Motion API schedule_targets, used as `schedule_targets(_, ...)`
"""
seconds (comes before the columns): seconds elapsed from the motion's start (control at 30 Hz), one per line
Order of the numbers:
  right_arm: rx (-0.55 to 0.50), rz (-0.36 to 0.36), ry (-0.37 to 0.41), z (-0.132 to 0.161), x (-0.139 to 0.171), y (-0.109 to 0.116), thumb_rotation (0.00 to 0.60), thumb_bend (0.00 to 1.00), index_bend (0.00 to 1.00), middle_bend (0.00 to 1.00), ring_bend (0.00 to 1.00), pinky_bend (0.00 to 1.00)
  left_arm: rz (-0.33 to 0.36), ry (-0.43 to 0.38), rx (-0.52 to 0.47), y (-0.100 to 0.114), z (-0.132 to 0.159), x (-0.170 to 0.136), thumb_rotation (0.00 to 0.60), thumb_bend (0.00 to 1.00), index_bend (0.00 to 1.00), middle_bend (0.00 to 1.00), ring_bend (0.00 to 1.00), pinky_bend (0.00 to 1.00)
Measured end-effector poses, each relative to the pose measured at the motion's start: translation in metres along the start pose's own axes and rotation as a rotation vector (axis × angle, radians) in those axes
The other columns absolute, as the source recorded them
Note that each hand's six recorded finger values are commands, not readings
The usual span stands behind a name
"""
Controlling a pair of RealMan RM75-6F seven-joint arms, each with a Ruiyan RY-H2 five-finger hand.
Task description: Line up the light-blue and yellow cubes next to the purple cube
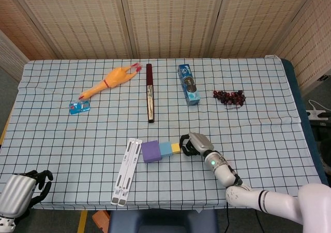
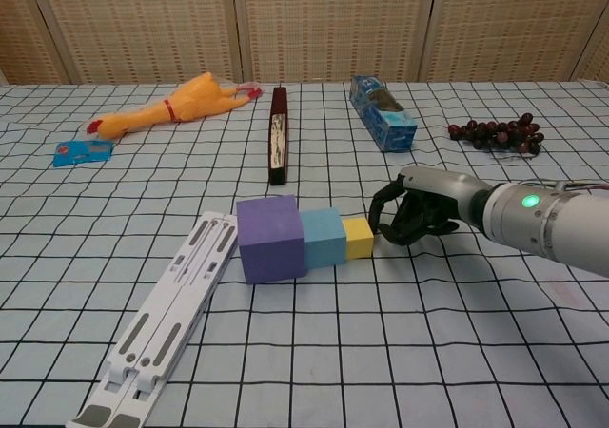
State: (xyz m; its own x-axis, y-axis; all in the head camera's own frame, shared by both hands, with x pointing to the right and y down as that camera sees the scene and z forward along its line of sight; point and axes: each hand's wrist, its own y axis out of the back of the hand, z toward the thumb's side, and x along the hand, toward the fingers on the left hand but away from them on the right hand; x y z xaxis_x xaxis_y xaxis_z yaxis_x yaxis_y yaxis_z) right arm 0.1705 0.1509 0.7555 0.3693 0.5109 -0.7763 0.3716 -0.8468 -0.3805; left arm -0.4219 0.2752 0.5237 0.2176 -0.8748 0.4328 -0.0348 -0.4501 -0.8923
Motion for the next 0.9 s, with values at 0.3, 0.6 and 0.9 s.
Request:
schedule_targets(0.3,0.187,-0.117,0.033,-0.012,0.028,0.027,0.600,0.26,0.44,0.91,0.88,1.00,-0.003,0.002,-0.001,-0.001,-0.001,0.000,0.600,0.46,0.52,0.71,0.64,0.84)
schedule_targets(0.6,0.514,-0.430,0.038,-0.040,0.127,0.074,0.600,0.08,0.43,0.64,0.58,0.91,-0.019,0.016,-0.001,-0.006,-0.005,0.004,0.600,0.46,0.52,0.71,0.64,0.84)
schedule_targets(0.9,0.638,-0.656,-0.194,-0.101,0.235,0.095,0.600,0.04,0.33,0.41,0.35,0.64,-0.043,0.020,0.007,-0.012,-0.003,0.007,0.600,0.46,0.51,0.70,0.64,0.84)
